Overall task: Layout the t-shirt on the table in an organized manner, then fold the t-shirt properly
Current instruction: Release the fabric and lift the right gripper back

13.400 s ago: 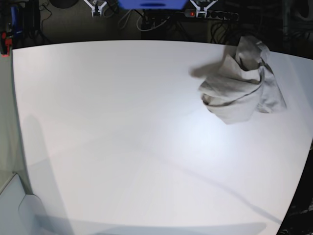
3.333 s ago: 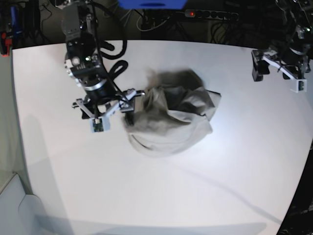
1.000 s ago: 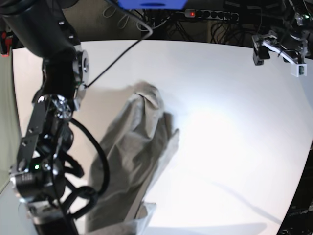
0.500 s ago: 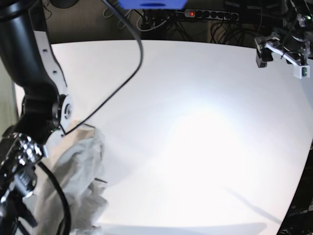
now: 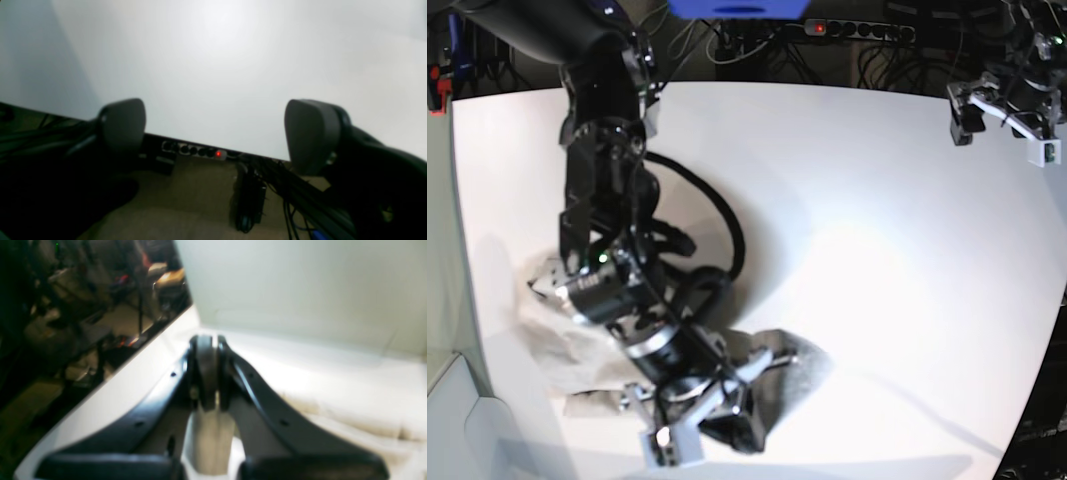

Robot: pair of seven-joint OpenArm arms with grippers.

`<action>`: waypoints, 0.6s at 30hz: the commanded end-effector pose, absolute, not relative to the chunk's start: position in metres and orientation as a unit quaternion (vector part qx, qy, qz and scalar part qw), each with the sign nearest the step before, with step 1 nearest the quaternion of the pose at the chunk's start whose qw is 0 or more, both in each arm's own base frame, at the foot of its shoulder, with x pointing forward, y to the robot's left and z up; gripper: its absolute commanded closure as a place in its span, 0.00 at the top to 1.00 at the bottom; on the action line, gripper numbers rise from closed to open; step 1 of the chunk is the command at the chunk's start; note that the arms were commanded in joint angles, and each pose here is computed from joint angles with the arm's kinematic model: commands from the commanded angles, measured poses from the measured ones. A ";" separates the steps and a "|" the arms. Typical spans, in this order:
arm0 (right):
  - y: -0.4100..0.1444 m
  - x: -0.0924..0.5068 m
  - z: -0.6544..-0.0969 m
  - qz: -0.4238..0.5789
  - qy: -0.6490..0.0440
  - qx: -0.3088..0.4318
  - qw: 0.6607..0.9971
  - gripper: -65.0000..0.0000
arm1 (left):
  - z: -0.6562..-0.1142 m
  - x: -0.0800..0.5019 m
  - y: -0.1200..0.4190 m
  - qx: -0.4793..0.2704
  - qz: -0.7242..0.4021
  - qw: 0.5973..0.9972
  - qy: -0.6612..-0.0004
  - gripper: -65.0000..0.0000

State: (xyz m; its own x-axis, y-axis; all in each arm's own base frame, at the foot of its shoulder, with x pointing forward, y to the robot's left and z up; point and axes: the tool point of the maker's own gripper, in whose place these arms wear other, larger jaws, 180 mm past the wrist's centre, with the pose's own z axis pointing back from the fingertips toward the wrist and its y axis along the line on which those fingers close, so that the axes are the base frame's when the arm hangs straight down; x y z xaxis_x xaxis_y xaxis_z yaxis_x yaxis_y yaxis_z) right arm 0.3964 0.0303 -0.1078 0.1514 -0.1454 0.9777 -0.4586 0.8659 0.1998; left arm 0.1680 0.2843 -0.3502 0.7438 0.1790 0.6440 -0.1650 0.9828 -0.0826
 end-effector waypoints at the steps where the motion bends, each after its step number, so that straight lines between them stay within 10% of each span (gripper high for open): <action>1: 0.039 0.390 -0.107 0.109 -0.647 0.249 0.713 0.00 | -0.341 0.172 0.286 -0.006 0.086 0.929 -0.361 1.00; 18: 0.142 0.254 -0.285 0.193 -0.400 0.333 0.832 0.00 | -0.343 0.179 0.277 -0.022 0.102 0.922 -0.372 1.00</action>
